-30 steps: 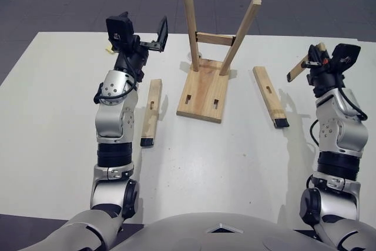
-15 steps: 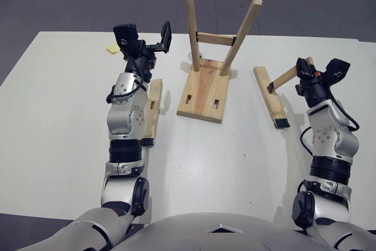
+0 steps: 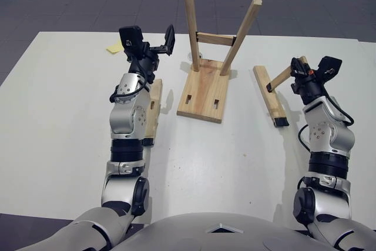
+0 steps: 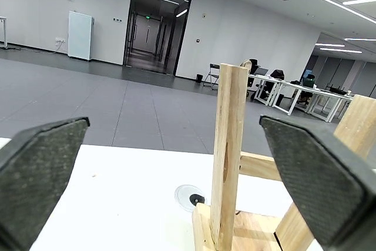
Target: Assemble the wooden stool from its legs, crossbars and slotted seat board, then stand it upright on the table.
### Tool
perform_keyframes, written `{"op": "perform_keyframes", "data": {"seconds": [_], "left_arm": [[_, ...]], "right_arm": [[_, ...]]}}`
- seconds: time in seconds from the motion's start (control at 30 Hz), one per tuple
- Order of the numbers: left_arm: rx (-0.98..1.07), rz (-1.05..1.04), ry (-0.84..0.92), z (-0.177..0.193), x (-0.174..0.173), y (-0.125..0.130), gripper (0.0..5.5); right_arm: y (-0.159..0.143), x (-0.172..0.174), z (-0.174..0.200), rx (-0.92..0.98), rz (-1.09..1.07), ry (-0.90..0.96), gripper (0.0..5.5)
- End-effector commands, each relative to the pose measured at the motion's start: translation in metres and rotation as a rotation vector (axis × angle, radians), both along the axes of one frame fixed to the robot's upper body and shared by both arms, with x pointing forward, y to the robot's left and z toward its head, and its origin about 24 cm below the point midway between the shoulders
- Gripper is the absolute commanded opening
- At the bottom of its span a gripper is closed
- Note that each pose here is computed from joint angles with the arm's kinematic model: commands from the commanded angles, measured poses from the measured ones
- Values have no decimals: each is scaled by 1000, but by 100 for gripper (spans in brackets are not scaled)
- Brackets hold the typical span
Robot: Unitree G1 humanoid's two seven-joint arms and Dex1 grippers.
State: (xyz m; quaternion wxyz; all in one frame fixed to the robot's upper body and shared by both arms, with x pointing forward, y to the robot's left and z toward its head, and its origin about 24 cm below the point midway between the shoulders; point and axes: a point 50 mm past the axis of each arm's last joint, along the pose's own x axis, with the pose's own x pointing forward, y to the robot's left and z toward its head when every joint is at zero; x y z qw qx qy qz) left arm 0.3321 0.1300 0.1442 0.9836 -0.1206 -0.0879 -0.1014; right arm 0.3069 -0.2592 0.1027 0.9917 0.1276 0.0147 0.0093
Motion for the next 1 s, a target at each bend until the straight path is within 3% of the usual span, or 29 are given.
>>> {"op": "perform_keyframes", "data": {"seconds": [0.03,0.4,1.0], "left_arm": [[16,-1,-18,14,-1,-3,540],[43,-3,-20,26,-5,-7,540],[140,1,-58,41,-5,-8,540]], "right_arm": [[12,-6,-24,-72,21,148,41],[36,-13,-36,-134,50,202,41],[42,-18,-65,-290,79,363,41]]}}
